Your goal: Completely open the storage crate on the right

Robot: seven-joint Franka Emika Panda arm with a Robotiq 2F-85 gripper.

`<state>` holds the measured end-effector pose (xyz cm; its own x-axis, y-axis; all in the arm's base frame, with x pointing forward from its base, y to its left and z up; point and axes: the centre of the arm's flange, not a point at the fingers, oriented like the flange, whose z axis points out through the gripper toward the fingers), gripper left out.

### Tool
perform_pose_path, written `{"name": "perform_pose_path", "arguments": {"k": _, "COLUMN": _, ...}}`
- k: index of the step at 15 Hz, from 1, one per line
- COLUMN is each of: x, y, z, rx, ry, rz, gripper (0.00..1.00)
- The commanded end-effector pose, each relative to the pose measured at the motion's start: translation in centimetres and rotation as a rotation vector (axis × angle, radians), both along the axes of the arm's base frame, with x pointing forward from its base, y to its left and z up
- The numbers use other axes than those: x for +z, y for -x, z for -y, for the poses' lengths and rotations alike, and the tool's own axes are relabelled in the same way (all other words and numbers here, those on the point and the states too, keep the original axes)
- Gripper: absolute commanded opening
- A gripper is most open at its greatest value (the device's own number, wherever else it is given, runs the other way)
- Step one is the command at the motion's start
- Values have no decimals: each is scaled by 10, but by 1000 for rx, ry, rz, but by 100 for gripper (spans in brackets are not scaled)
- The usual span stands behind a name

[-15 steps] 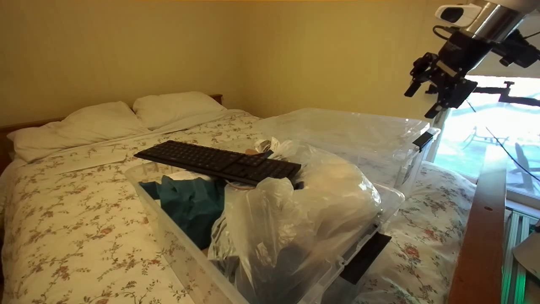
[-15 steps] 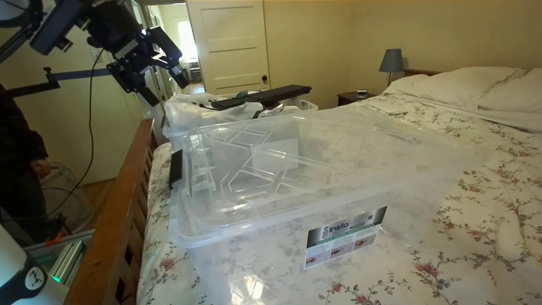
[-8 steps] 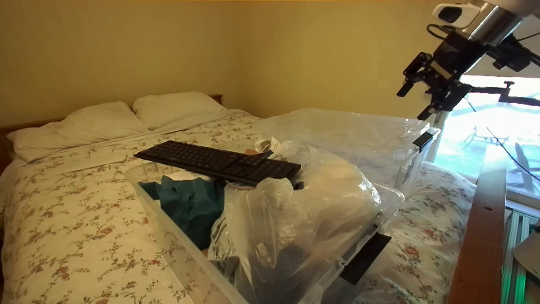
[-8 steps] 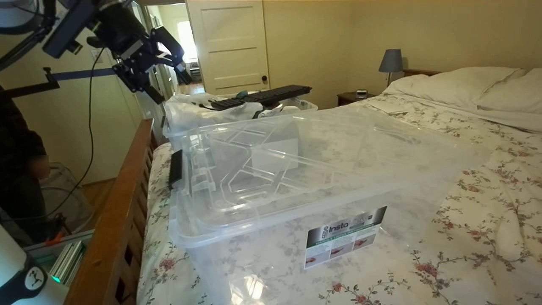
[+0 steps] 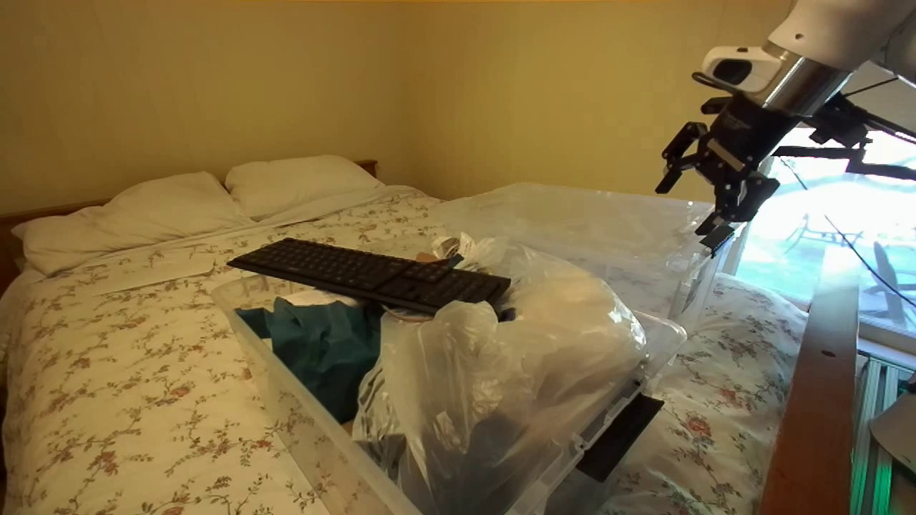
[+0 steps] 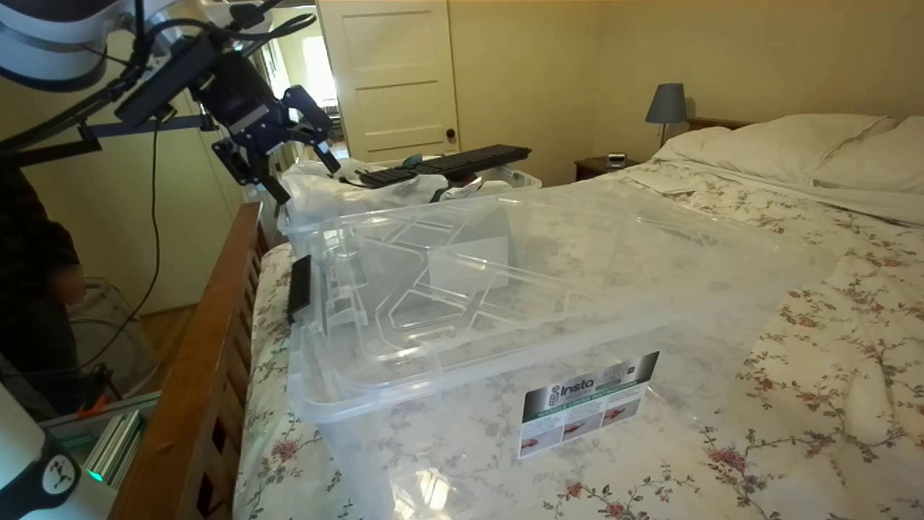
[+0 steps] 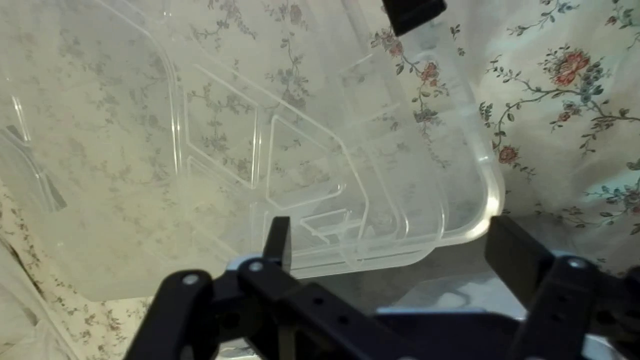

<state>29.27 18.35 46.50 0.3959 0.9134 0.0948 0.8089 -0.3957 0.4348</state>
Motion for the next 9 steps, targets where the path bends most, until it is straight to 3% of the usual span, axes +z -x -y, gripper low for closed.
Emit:
{"name": "perform_pose_path", "arguments": {"k": 1, "x": -47, "y": 7, "z": 1, "rx": 44, "ry": 22, "rz": -9, "gripper": 100}}
{"name": "perform_pose_path", "arguments": {"k": 5, "x": -74, "y": -13, "z": 5, "rx": 1, "ry": 51, "rz": -50, "gripper": 100}}
{"name": "perform_pose_path", "arguments": {"k": 6, "x": -74, "y": -16, "z": 5, "rx": -27, "ry": 70, "rz": -64, "gripper": 100}}
{"name": "perform_pose_path", "arguments": {"k": 7, "x": -46, "y": -20, "z": -8, "rx": 6, "ry": 39, "rz": -69, "gripper": 100}}
{"name": "perform_pose_path", "arguments": {"k": 9, "x": -56, "y": -27, "z": -2, "rx": -16, "ry": 55, "rz": -88, "gripper": 100}}
